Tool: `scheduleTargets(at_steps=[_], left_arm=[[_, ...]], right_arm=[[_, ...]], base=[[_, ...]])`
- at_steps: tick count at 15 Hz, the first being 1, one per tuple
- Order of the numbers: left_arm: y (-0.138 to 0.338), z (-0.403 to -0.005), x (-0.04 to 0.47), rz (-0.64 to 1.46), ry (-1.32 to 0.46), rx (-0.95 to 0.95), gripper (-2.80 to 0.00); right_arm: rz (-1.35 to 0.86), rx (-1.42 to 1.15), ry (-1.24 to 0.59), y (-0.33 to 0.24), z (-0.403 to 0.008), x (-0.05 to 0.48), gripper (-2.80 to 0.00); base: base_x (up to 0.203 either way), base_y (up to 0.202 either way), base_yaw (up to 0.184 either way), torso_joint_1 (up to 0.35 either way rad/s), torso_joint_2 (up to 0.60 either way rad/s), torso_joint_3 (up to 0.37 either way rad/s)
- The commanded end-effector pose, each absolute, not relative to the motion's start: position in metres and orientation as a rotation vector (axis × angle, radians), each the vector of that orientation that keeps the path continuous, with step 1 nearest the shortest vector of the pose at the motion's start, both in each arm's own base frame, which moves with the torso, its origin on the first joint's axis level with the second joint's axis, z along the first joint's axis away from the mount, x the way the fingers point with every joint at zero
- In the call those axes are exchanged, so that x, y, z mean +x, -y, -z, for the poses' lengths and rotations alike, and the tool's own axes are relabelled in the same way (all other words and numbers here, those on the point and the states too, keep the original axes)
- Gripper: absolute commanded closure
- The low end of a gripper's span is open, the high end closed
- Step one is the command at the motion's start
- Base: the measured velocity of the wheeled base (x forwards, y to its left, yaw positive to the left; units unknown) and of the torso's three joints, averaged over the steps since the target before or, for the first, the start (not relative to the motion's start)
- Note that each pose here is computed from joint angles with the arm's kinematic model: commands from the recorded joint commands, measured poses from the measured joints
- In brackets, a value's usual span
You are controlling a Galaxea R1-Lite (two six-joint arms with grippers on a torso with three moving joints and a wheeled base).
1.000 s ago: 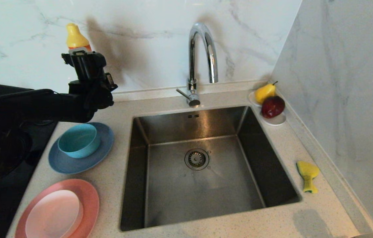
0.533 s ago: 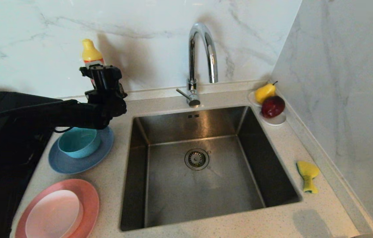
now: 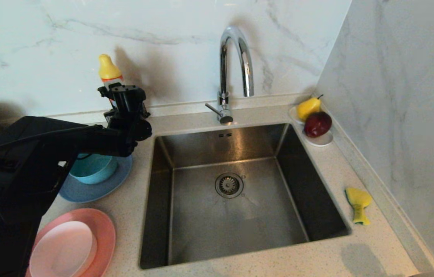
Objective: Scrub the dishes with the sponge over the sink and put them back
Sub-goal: Place the dish soap on the table
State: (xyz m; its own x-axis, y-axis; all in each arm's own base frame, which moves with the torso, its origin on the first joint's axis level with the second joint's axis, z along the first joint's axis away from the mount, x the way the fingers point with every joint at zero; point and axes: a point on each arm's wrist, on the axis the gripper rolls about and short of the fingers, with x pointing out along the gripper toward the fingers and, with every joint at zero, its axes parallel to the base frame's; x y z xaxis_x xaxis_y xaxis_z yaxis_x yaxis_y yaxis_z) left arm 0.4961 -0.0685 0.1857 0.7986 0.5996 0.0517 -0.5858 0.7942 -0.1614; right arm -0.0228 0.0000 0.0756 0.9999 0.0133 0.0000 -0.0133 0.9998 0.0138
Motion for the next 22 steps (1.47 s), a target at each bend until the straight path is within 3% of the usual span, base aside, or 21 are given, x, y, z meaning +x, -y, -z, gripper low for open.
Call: scheduleTargets(at_steps=[1, 19, 20, 22], left_arm=[[0.070, -0.171, 0.505, -0.642, 0.095, -0.135, 0.00], [0.056, -0.163, 0.517, -0.674, 0.126, -0.143, 0.00], [0.055, -0.163, 0.517, -0.675, 0.127, -0.145, -2.80], [0.055, -0.167, 0.515, -0.675, 0.136, -0.155, -2.80]], right_arm=[[-0.015, 0.014, 0.001, 0.000, -0.076, -0.023, 0.00], [-0.014, 0.014, 0.001, 0.000, -0.076, -0.023, 0.00], [-0.014, 0.014, 0.001, 0.000, -0.076, -0.023, 0.00], [-0.014, 0.014, 0.000, 0.000, -0.076, -0.023, 0.00]], base=[[0.000, 0.000, 0.000, 0.000, 0.00, 0.000], [0.000, 0.000, 0.000, 0.000, 0.00, 0.000], [0.000, 0.000, 0.000, 0.000, 0.00, 0.000], [0.000, 0.000, 0.000, 0.000, 0.00, 0.000]])
